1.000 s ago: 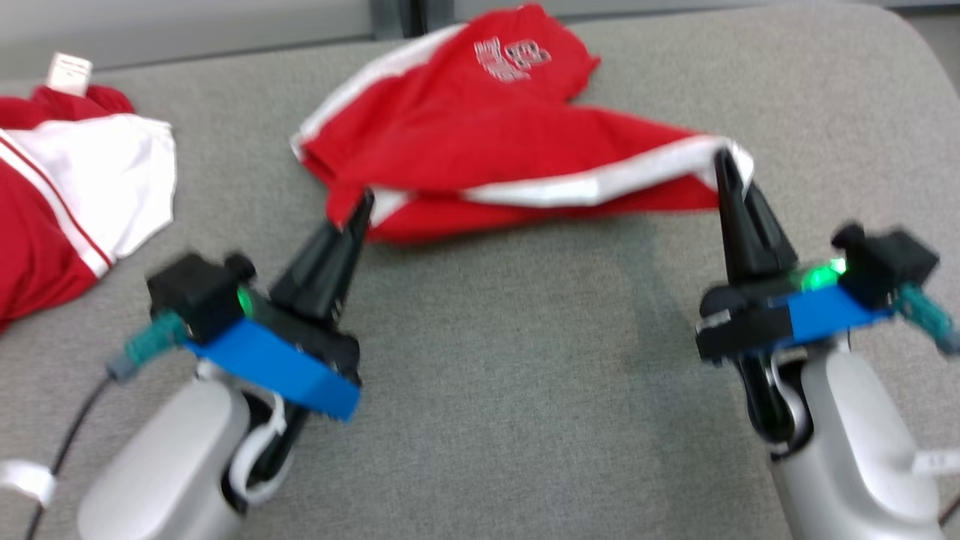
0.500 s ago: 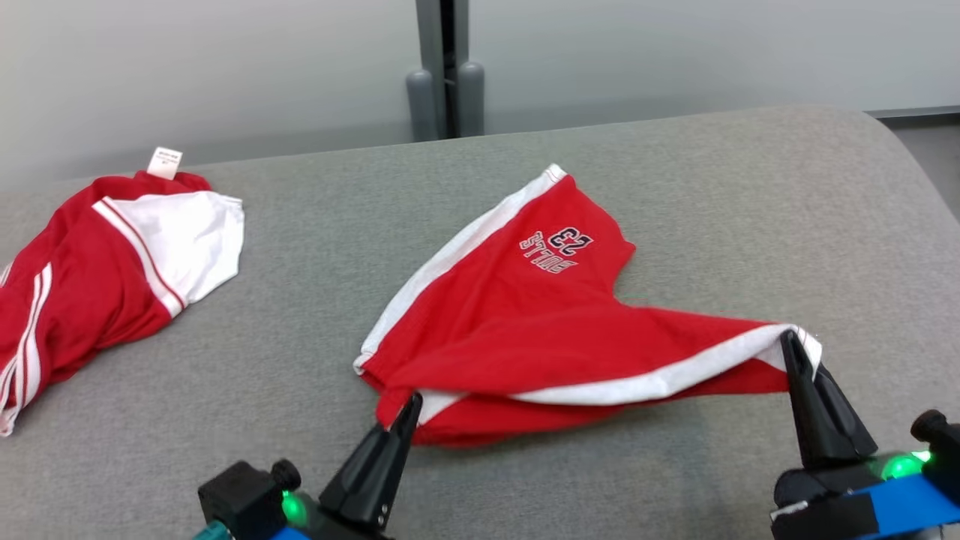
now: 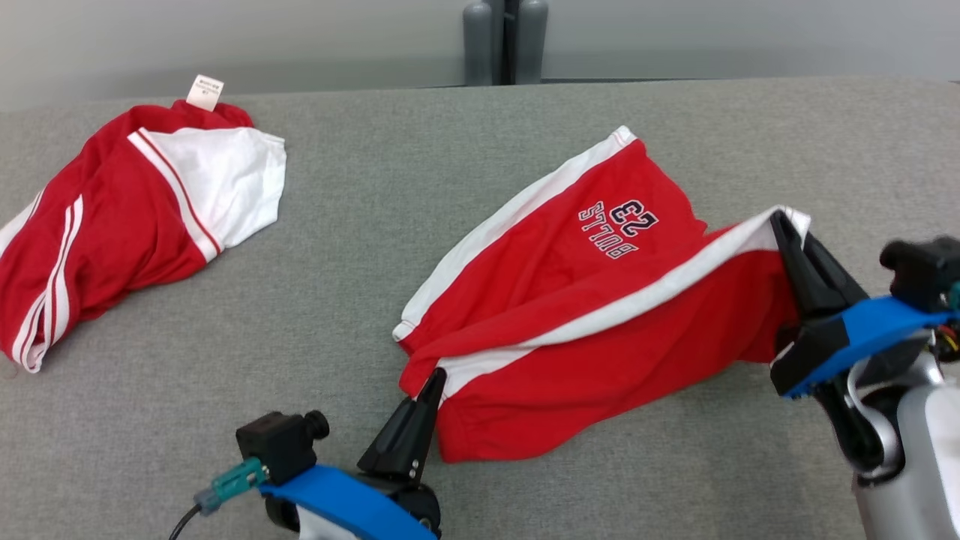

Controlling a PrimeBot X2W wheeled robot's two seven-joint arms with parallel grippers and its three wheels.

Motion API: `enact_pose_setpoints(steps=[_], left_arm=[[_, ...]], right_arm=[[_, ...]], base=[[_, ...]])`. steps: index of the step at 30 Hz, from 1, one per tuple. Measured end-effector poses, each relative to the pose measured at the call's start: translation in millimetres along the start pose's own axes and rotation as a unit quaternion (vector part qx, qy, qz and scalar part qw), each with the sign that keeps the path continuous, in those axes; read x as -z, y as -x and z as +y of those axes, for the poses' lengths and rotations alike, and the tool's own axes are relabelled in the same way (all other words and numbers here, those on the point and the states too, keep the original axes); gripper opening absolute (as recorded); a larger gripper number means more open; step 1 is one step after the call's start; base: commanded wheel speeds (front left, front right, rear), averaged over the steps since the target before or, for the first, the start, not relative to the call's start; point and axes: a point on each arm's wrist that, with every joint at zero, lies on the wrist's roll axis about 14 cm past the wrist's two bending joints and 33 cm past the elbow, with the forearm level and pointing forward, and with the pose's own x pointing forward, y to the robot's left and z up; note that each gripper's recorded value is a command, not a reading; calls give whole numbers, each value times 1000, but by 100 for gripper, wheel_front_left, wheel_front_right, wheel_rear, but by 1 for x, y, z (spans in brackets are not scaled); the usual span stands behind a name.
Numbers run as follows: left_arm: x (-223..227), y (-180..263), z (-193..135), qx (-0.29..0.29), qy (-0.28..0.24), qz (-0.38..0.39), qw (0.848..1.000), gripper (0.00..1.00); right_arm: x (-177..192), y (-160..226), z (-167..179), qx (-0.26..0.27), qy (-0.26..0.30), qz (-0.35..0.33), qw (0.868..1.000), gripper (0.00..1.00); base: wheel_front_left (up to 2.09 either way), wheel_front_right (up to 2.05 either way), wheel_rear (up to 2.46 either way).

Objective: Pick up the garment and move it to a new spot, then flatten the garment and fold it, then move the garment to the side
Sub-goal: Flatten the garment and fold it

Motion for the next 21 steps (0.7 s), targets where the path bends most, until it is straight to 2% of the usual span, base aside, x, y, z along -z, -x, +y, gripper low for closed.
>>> enact_pose_setpoints(steps=[4, 9, 15, 21], left_arm=[[-4, -16, 18, -31, 43, -1, 999, 0], [-10, -33, 48, -79, 67, -4, 995, 0], [-13, -49, 72, -107, 56, 7, 993, 0], [-18, -60, 84, -124, 55, 3, 991, 0]], right_arm=[[4, -46, 8, -26, 26, 35, 999, 0], [20, -97, 17, -46, 52, 86, 994, 0], [43, -141, 33, -66, 77, 130, 986, 0], [60, -167, 50, -89, 106, 150, 979, 0]], base=[[0, 0, 0], [0, 0, 0], [0, 0, 0], [0, 0, 0]])
